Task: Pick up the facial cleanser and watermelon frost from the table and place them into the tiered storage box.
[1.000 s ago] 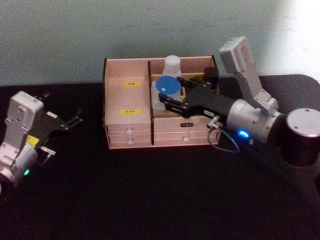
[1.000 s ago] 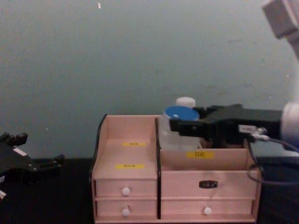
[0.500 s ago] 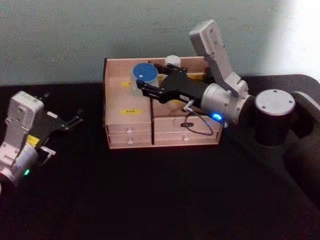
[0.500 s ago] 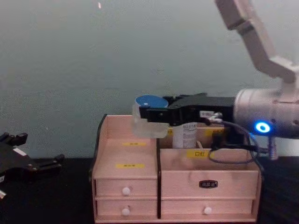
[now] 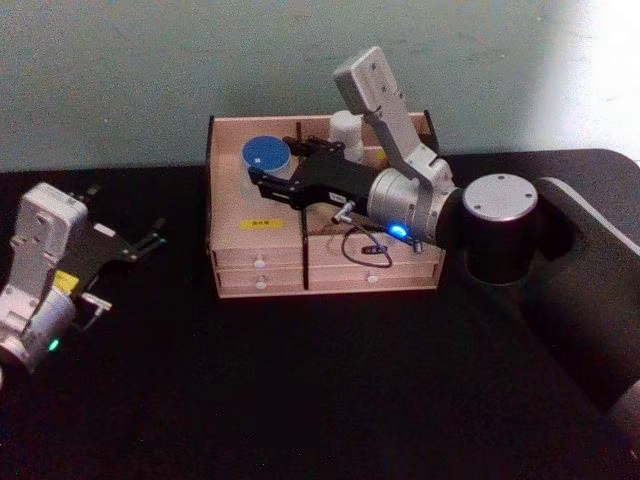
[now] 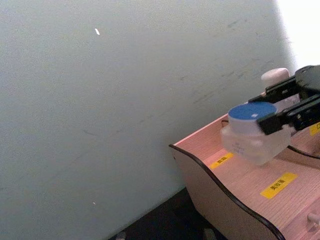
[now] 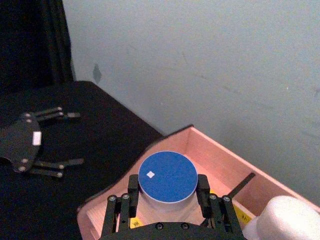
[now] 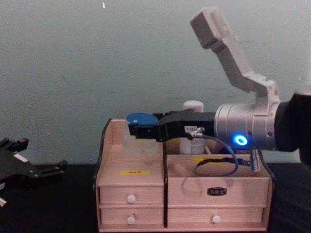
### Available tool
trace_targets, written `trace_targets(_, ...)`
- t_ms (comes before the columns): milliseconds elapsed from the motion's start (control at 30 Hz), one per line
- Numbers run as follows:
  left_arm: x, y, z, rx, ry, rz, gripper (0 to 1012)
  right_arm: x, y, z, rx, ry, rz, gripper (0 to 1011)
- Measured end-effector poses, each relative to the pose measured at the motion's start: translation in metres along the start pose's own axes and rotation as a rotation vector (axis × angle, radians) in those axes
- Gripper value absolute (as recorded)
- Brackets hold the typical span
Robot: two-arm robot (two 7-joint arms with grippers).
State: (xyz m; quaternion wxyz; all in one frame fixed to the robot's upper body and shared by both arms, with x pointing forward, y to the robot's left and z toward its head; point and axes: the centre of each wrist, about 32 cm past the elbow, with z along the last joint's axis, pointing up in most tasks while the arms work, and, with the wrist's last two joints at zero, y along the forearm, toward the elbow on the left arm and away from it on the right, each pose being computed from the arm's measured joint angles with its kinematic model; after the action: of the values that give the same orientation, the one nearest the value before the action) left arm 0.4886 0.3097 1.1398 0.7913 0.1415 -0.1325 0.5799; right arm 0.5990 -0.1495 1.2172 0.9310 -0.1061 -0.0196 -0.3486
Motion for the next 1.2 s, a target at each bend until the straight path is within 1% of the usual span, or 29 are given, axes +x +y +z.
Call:
trace_targets(200,0.0000,0.0000,0.0000,0.000,0.000,0.000,1001,0.001,0.009,-0.005,-0.028,0.011,-0.005,703)
trace_targets(433,0.0000,0.0000,0.0000,0.000,0.000,0.000,1001,0.002,0.015,-0.010,-0.043,0.019,-0.010,704)
trace_targets(700,0.0000,0.0000,0.0000,0.000,0.000,0.000,1001,0.003,0.016,-0.013,-0.049,0.021,-0.018,704)
trace_targets(1100,0.0000,0.0000,0.0000,0.000,0.000,0.000,1001,0.003,0.016,-0.013,-0.048,0.020,-0.019,703)
trace_targets(1133,0.0000,0.0000,0.0000,0.000,0.000,0.000,1001,0.003,0.016,-0.013,-0.048,0.020,-0.019,707)
trace_targets(1200,0.0000,0.0000,0.0000,0.000,0.000,0.000,1001,0.003,0.016,-0.013,-0.047,0.020,-0.019,760)
